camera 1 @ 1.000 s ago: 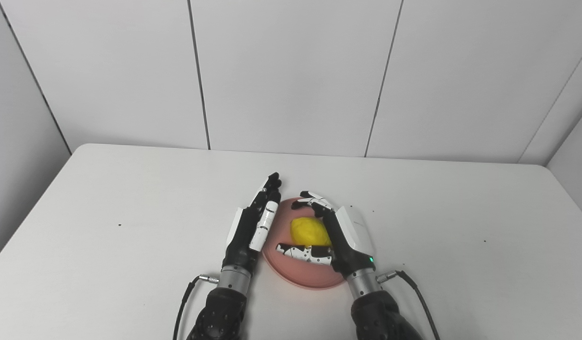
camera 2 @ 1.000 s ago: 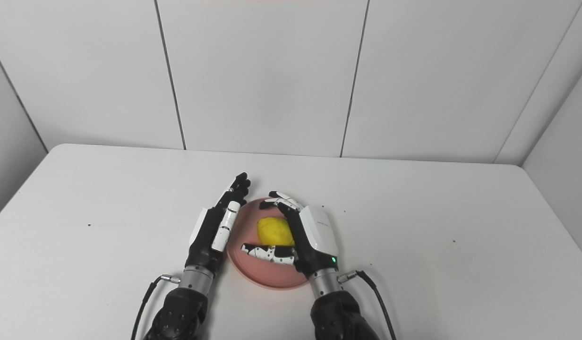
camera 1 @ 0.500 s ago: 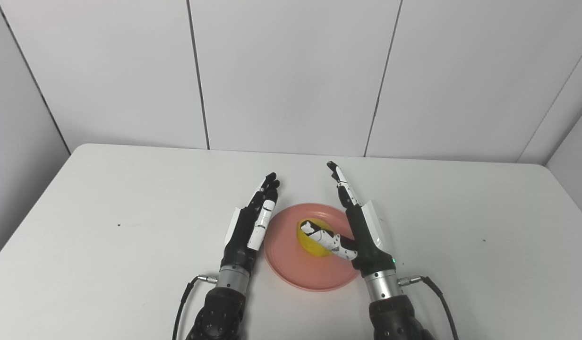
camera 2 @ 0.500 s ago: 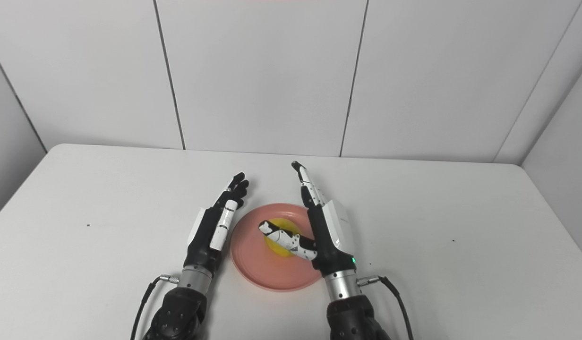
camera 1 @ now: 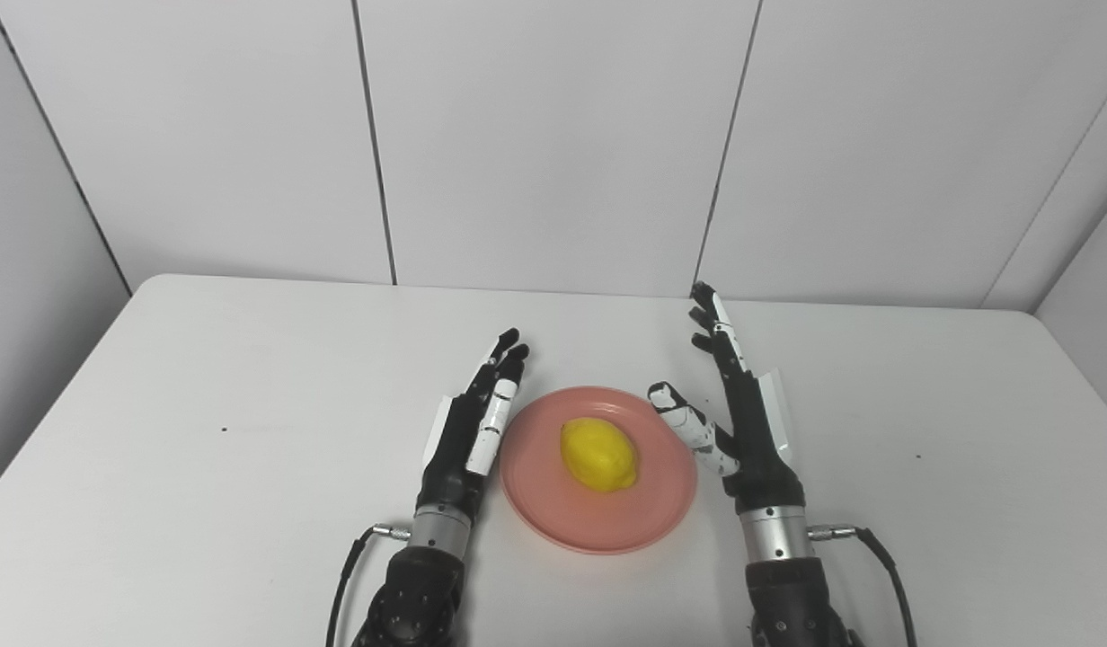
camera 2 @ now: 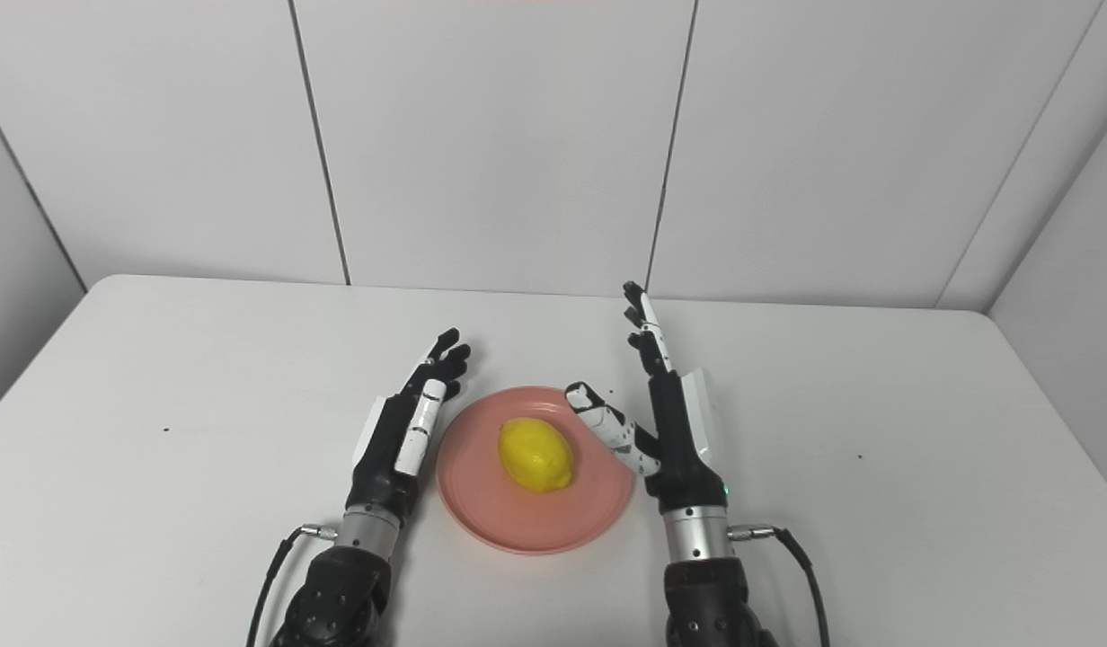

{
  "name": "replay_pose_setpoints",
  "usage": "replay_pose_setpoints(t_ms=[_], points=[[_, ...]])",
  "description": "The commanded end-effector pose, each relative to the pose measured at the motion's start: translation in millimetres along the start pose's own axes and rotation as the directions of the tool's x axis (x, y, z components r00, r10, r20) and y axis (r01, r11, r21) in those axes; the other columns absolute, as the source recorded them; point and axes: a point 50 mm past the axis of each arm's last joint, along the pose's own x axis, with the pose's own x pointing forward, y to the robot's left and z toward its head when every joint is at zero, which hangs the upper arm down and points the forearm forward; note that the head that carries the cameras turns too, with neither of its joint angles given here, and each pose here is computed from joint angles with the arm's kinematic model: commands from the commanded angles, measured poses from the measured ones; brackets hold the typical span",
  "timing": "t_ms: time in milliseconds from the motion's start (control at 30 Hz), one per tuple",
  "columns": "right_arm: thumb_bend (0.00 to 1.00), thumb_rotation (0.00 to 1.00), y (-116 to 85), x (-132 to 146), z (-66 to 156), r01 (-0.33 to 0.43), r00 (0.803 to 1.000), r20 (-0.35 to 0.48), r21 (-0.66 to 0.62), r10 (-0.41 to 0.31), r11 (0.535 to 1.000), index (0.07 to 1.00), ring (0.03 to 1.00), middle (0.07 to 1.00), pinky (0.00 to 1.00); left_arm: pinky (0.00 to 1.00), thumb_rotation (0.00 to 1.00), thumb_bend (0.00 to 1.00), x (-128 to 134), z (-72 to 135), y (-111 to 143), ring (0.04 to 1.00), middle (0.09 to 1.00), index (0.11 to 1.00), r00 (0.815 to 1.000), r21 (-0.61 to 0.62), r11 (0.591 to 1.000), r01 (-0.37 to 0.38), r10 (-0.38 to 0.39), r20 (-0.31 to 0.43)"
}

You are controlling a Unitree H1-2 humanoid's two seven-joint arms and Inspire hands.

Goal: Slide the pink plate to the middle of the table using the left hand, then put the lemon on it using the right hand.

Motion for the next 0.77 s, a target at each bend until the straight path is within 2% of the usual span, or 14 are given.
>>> replay_pose_setpoints(t_ms=[0,200,333,533,733], points=[[0.62,0.99,-6,9,8,0.044,0.998,0.037,0.024,-0.045,0.999,0.921,0.892,0.920,0.84,0.92,1.00,0.49,-6,-9,3,0.917,0.910,0.904,1.000,-0.008,1.000,-0.011,0.011,-0.024],[0.59,1.00,-10,4,-8,0.060,0.997,-0.055,0.084,-0.055,0.995,0.891,0.884,0.897,0.83,0.91,1.00,0.50,-7,-9,6,0.916,0.912,0.905,1.000,-0.009,1.000,-0.013,0.013,-0.024],[0.61,1.00,-7,0,-20,0.063,0.993,-0.110,0.172,-0.044,0.983,0.877,0.885,0.888,0.85,0.93,1.00,0.52,-7,-10,7,0.925,0.918,0.915,1.000,-0.018,1.000,-0.012,0.012,-0.022],[0.66,1.00,-2,-2,-28,0.048,0.989,-0.149,0.236,-0.013,0.971,0.882,0.891,0.897,0.87,0.96,1.00,0.52,-9,-8,9,0.944,0.934,0.928,1.000,-0.044,0.999,-0.017,0.016,-0.015],[0.65,1.00,4,-5,-31,0.046,0.983,-0.184,0.283,0.008,0.958,0.889,0.896,0.906,0.89,0.98,1.00,0.52,-9,-7,11,0.963,0.948,0.941,1.000,-0.063,0.998,-0.015,0.015,-0.009]])
